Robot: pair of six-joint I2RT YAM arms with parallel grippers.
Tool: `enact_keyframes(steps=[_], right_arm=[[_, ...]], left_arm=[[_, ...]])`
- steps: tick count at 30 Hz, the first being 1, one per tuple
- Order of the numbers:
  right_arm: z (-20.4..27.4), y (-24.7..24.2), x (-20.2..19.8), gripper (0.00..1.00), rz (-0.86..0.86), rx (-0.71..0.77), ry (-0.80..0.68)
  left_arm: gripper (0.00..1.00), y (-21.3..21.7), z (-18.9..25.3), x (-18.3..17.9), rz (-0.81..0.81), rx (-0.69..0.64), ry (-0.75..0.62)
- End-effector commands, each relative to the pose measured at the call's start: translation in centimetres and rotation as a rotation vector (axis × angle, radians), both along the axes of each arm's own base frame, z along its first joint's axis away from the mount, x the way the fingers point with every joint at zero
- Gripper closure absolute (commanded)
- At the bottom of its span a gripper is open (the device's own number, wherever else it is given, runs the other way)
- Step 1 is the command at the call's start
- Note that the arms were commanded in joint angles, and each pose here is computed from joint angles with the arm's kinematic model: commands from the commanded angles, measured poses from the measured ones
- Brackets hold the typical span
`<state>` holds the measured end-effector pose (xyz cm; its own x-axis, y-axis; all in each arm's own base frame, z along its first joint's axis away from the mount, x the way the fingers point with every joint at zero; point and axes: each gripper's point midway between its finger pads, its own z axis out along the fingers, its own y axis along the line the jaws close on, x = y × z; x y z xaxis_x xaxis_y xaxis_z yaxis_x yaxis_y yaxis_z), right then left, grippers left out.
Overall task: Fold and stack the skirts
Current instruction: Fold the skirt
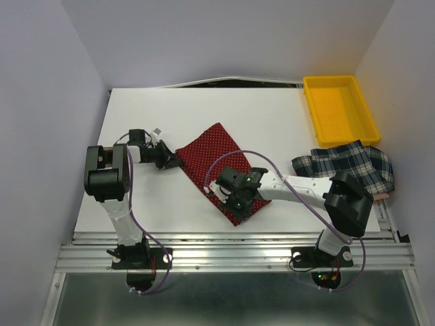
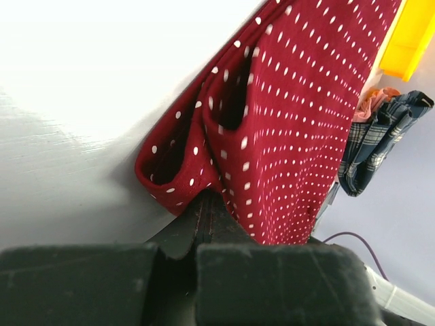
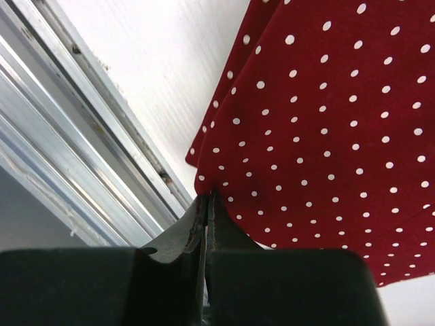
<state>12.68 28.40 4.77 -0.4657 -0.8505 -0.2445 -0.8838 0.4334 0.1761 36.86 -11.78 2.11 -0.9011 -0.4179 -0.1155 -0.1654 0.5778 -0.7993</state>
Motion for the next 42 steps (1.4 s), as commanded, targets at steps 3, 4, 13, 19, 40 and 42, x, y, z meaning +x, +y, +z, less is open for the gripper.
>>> enact_keyframes(steps=[3,4,13,19,40,42], right_arm=[[1.4,-1.4,-1.3,0.99,0.039,0.006,0.014],[1.4,-1.4,-1.4,0.99,0.038,0.008,0.018],[1.3,0.9,-1.5,0.89,0.048,0.068,0.059],[4.7,3.5,-0.1,0.59,0.057,0.155,0.013],[2.2,-4.5,14.8,0.70,-0.024,0.329,-0.037],[0.9,-4.2,13.0,0.72,-0.037,0.346,0.028]], left_arm=[[1.00,1.1,-0.9,0.8,0.023,0.074,-0.008],[1.00,1.1,-0.9,0.8,0.021,0.073,-0.009],[1.00,1.2,0.0,0.8,0.009,0.080,-0.043],[0.72,1.7,5.6,1.4,-0.075,0.092,-0.214],[0.15,-6.0,13.4,-13.3,-1.179,0.874,-1.221],[0.15,-7.6,12.8,-15.6,-1.267,0.874,-1.271]])
